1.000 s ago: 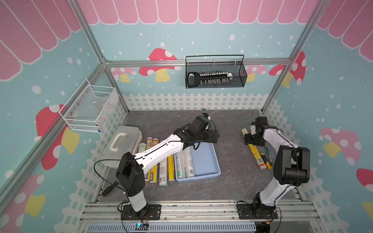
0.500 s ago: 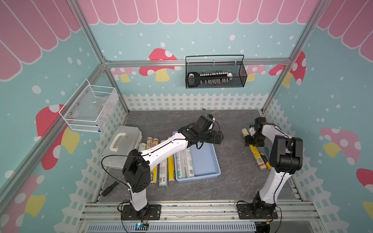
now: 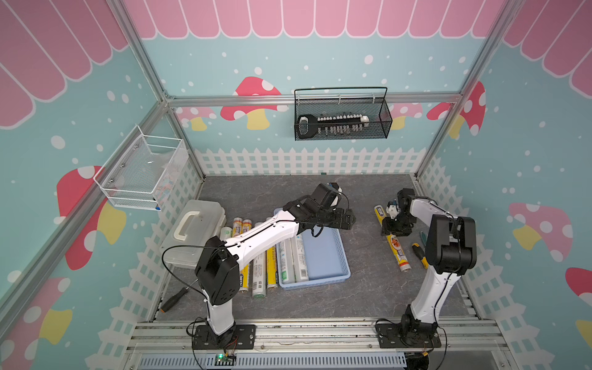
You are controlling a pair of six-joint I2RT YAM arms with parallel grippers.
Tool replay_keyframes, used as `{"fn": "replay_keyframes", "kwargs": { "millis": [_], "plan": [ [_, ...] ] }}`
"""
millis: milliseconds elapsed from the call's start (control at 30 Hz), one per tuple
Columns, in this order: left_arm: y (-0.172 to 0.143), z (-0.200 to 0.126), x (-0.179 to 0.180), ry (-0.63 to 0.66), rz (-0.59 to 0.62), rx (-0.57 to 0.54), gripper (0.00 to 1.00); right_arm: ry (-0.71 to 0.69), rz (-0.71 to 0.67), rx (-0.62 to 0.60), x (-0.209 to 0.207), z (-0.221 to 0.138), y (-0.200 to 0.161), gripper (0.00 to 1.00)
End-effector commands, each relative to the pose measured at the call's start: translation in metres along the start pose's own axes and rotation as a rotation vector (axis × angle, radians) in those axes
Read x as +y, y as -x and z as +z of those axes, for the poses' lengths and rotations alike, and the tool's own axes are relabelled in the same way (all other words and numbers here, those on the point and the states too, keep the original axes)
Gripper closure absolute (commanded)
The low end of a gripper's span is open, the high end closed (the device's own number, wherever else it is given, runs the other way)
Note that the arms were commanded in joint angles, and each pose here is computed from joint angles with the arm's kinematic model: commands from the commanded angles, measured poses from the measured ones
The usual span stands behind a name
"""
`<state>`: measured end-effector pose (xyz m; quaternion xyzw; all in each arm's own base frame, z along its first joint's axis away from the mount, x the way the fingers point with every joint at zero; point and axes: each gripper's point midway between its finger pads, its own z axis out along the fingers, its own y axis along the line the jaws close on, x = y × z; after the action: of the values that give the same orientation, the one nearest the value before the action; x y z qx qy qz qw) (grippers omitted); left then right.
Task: Put the plastic wrap into the basket
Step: Pick up the plastic wrap from the center of the board.
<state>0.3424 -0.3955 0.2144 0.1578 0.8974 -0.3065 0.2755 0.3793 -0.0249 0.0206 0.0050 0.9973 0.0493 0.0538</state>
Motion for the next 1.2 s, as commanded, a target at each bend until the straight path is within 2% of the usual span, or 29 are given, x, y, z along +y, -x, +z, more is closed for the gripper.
{"fn": "replay_keyframes", "kwargs": {
  "millis": [0, 100, 267, 333, 500, 633, 800, 1033, 1167],
  "plan": [
    [0.001, 0.0, -0.001, -0.002, -0.004, 0.005, 0.01, 0.008, 0.01, 0.088, 0.002, 0.014, -0.019, 0.45],
    [0.002, -0.002, -0.001, -0.001, -0.009, 0.0, 0.01, 0.013, 0.0, 0.106, 0.005, 0.019, -0.024, 0.48],
    [0.003, -0.005, 0.0, 0.007, -0.017, -0.011, 0.01, 0.018, -0.015, 0.087, 0.014, 0.009, -0.025, 0.6],
    [0.006, -0.01, 0.003, 0.024, -0.027, -0.029, 0.01, 0.015, -0.015, 0.041, 0.019, -0.006, -0.02, 0.65],
    [0.015, -0.029, 0.017, 0.11, -0.036, -0.11, 0.01, 0.053, -0.012, -0.16, 0.04, -0.075, -0.008, 0.76],
    [0.022, -0.046, 0.029, 0.178, -0.055, -0.185, 0.01, 0.174, -0.018, -0.305, 0.07, -0.121, -0.011, 0.81],
    [0.026, -0.065, 0.046, 0.234, -0.097, -0.279, 0.01, 0.444, -0.007, -0.418, 0.126, -0.163, -0.019, 0.82],
    [0.019, -0.088, 0.069, 0.282, -0.188, -0.371, 0.01, 0.661, -0.06, -0.41, 0.205, -0.176, -0.032, 0.82],
    [0.009, -0.1, 0.088, 0.323, -0.247, -0.399, 0.01, 0.713, -0.087, -0.384, 0.24, -0.169, -0.034, 0.82]
  ]
}}
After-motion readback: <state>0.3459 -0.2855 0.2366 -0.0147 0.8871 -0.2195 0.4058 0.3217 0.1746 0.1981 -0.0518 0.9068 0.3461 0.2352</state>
